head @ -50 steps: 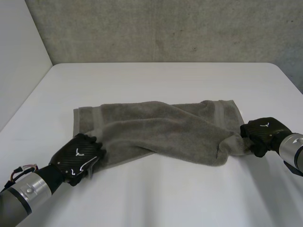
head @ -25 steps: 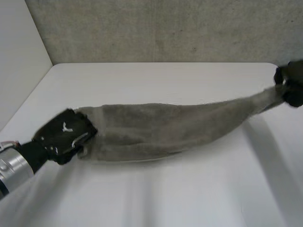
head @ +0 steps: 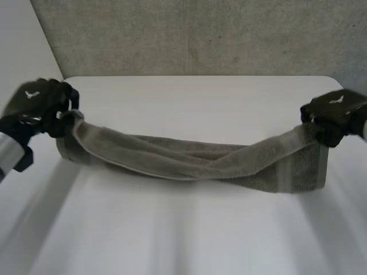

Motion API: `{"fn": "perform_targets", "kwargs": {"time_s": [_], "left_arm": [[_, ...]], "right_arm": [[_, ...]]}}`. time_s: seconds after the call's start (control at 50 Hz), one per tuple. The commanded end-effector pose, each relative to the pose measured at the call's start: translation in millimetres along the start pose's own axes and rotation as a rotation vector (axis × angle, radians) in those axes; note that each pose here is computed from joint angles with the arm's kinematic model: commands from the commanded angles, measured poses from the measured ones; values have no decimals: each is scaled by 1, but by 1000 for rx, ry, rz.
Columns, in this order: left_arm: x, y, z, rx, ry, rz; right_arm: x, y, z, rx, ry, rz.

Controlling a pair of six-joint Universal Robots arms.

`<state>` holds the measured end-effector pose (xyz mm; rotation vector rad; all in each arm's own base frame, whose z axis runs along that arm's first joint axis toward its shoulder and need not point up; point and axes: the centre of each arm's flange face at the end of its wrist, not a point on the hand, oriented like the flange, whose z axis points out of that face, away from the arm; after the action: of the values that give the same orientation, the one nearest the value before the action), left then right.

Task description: Fold the towel.

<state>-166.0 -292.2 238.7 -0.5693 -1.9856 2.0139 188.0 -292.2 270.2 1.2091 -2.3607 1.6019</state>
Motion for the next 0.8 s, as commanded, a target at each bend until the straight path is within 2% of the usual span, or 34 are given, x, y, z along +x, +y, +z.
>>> {"fn": "perform_targets", "kwargs": {"time_s": [0.02,0.1,0.14,0.16,0.18,0.2,0.22,0.24,0.26,0.28,0.3,0.32,0.34,0.36,0.38,0.42,0.44,0.48,0.5,0.54,0.56,0.6,0.66,0.7,0.72,0.76,0.8], "left_arm": [[-6,41,47,-173,-56,-53],[2,32,71,-155,-33,-40],[4,7,95,-73,-31,-10],[4,7,96,-73,-31,-10],[1,-12,106,-10,-47,2],[-1,-34,114,62,-68,15],[-1,-34,114,63,-68,15],[-6,-57,119,149,-101,21],[-9,-81,124,256,-133,6],[-9,-81,124,257,-133,6],[-9,-102,127,363,-145,-47],[-9,-102,127,364,-145,-47],[-9,-120,125,450,-138,-116],[-13,-140,120,530,-123,-189],[-13,-140,120,531,-122,-189],[-23,-159,108,590,-91,-304],[-23,-159,108,590,-91,-305],[-29,-150,106,550,-69,-349],[-29,-150,106,549,-69,-350],[-22,-123,106,448,-31,-363],[-22,-123,106,448,-31,-363],[-15,-90,104,341,10,-378],[-8,-73,100,284,32,-388],[3,-36,91,171,59,-397],[3,-36,91,170,60,-397],[13,-3,78,71,84,-366],[18,11,72,28,102,-332]], "right_arm": [[-8,14,46,-124,26,-113],[2,-3,79,-80,127,-139],[8,-16,87,-18,183,-143],[16,-35,92,85,257,-139],[16,-35,92,86,258,-139],[22,-55,95,207,327,-123],[29,-73,98,348,400,-94],[29,-73,98,349,401,-93],[38,-88,96,482,477,-62],[50,-107,80,620,560,-32],[50,-107,80,621,560,-32],[59,-125,57,747,621,-11],[64,-140,29,842,659,2],[64,-141,29,843,659,2],[63,-145,12,875,654,20],[59,-142,10,864,629,34],[59,-142,10,864,629,34],[47,-123,16,725,531,45],[47,-123,16,724,530,45],[36,-101,20,561,425,59],[36,-101,20,560,424,59],[17,-72,31,391,293,74],[7,-55,37,307,241,86],[-8,-29,44,215,175,98],[-8,-29,44,214,175,98],[-21,-4,48,132,129,97],[-28,8,48,94,110,83]]}}
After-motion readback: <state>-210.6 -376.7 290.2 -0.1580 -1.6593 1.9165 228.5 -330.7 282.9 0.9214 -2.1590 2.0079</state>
